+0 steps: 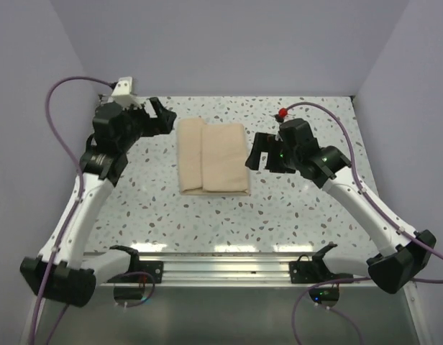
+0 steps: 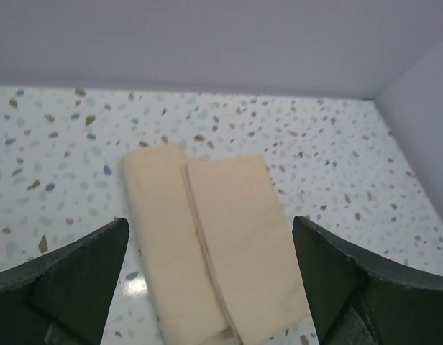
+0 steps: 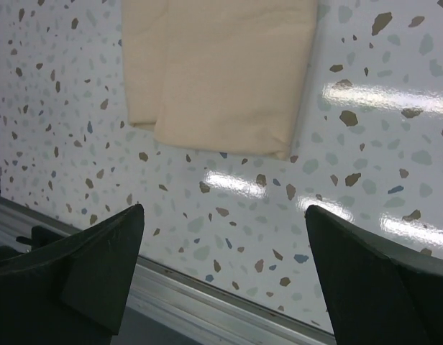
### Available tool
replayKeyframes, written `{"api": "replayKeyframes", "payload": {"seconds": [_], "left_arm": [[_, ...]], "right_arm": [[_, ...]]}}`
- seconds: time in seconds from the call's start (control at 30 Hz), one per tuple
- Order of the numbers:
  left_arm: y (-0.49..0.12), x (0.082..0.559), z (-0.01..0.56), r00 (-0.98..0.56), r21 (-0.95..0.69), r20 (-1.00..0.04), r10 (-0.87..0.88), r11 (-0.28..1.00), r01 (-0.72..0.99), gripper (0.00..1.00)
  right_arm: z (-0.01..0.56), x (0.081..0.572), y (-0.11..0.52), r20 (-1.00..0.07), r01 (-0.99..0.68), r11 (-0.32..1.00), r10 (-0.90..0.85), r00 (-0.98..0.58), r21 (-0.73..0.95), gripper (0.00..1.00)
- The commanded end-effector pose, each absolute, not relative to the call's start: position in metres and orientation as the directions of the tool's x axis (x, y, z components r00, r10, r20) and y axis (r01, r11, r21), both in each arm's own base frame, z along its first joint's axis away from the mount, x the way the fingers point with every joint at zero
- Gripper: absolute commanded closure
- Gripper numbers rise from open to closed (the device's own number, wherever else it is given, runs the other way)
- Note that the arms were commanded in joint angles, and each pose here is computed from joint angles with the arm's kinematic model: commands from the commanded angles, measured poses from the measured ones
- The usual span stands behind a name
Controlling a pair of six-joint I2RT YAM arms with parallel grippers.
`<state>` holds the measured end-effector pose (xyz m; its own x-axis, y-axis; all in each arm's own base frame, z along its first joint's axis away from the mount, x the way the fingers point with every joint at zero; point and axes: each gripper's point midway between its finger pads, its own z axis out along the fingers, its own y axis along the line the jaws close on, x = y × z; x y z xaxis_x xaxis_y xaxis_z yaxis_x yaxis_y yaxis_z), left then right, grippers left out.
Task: Open and lay out the surgical kit
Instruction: Open the surgical kit at the center of the board.
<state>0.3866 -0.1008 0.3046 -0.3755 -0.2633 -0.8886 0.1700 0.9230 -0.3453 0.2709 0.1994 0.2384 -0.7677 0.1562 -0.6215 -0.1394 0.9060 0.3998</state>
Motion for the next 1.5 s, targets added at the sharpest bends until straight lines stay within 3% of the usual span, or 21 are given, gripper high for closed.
{"api": "replayKeyframes", "payload": {"seconds": [0.0, 0.03, 0.1, 0.17, 0.3, 0.33, 0.53, 0.8, 1.03, 1.13, 1.23, 1.27, 1.33, 1.37, 1.47], "left_arm": [[-0.088, 0.357, 0.345, -0.228, -0.372, -0.912, -0.341, 0.922, 0.104, 0.00], [-0.091, 0.356, 0.318, -0.299, -0.422, -0.873, -0.384, 0.904, 0.070, 0.00], [-0.139, 0.345, 0.304, -0.407, -0.430, -0.869, -0.282, 0.838, 0.338, 0.00], [-0.140, 0.340, 0.287, -0.466, -0.462, -0.832, -0.302, 0.842, 0.278, 0.00], [-0.111, 0.327, 0.293, -0.385, -0.406, -0.868, -0.314, 0.894, 0.186, 0.00], [-0.102, 0.326, 0.295, -0.380, -0.410, -0.861, -0.338, 0.904, 0.124, 0.00], [-0.096, 0.301, 0.256, -0.542, -0.396, -0.779, -0.315, 0.917, 0.036, 0.06], [-0.088, 0.273, 0.260, -0.533, -0.413, -0.773, -0.345, 0.911, 0.010, 0.06], [-0.080, 0.260, 0.256, -0.548, -0.376, -0.774, -0.317, 0.927, -0.006, 0.07], [-0.074, 0.259, 0.255, -0.547, -0.350, -0.779, -0.306, 0.936, -0.026, 0.07], [-0.070, 0.259, 0.251, -0.557, -0.325, -0.778, -0.289, 0.945, -0.037, 0.07], [-0.070, 0.260, 0.251, -0.557, -0.321, -0.780, -0.285, 0.947, -0.035, 0.07], [-0.069, 0.261, 0.252, -0.550, -0.318, -0.786, -0.284, 0.948, -0.035, 0.07], [-0.070, 0.262, 0.251, -0.550, -0.315, -0.787, -0.281, 0.948, -0.033, 0.07], [-0.073, 0.267, 0.249, -0.557, -0.319, -0.783, -0.277, 0.948, -0.022, 0.07]], "right_arm": [[0.239, 0.270, 0.210, -0.588, -0.138, 0.889, 0.165, -0.792, 0.436, 0.02], [0.232, 0.271, 0.212, -0.571, -0.116, 0.883, 0.189, -0.799, 0.454, 0.01], [0.237, 0.276, 0.221, -0.588, -0.131, 0.863, 0.215, -0.780, 0.489, 0.02], [0.241, 0.283, 0.232, -0.588, -0.153, 0.869, 0.180, -0.789, 0.471, 0.02], [0.239, 0.289, 0.260, -0.599, -0.245, 0.928, -0.030, -0.800, 0.282, 0.01], [0.259, 0.293, 0.276, -0.658, -0.300, 0.929, -0.089, -0.747, 0.215, 0.01], [0.220, 0.298, 0.326, -0.568, -0.354, 0.934, -0.269, -0.778, 0.042, 0.02], [0.135, 0.301, 0.356, -0.413, -0.386, 0.918, -0.387, -0.824, -0.089, 0.02], [0.090, 0.304, 0.366, -0.362, -0.397, 0.907, -0.421, -0.832, -0.142, 0.07], [0.080, 0.306, 0.366, -0.345, -0.395, 0.904, -0.428, -0.835, -0.165, 0.19], [0.075, 0.307, 0.366, -0.334, -0.397, 0.901, -0.434, -0.837, -0.175, 0.43], [0.071, 0.307, 0.365, -0.322, -0.398, 0.899, -0.438, -0.840, -0.183, 0.59], [0.071, 0.307, 0.365, -0.319, -0.401, 0.897, -0.441, -0.839, -0.187, 0.72], [0.075, 0.308, 0.365, -0.323, -0.399, 0.897, -0.441, -0.837, -0.189, 0.85], [0.089, 0.312, 0.364, -0.349, -0.395, 0.897, -0.440, -0.827, -0.197, 1.00]]}}
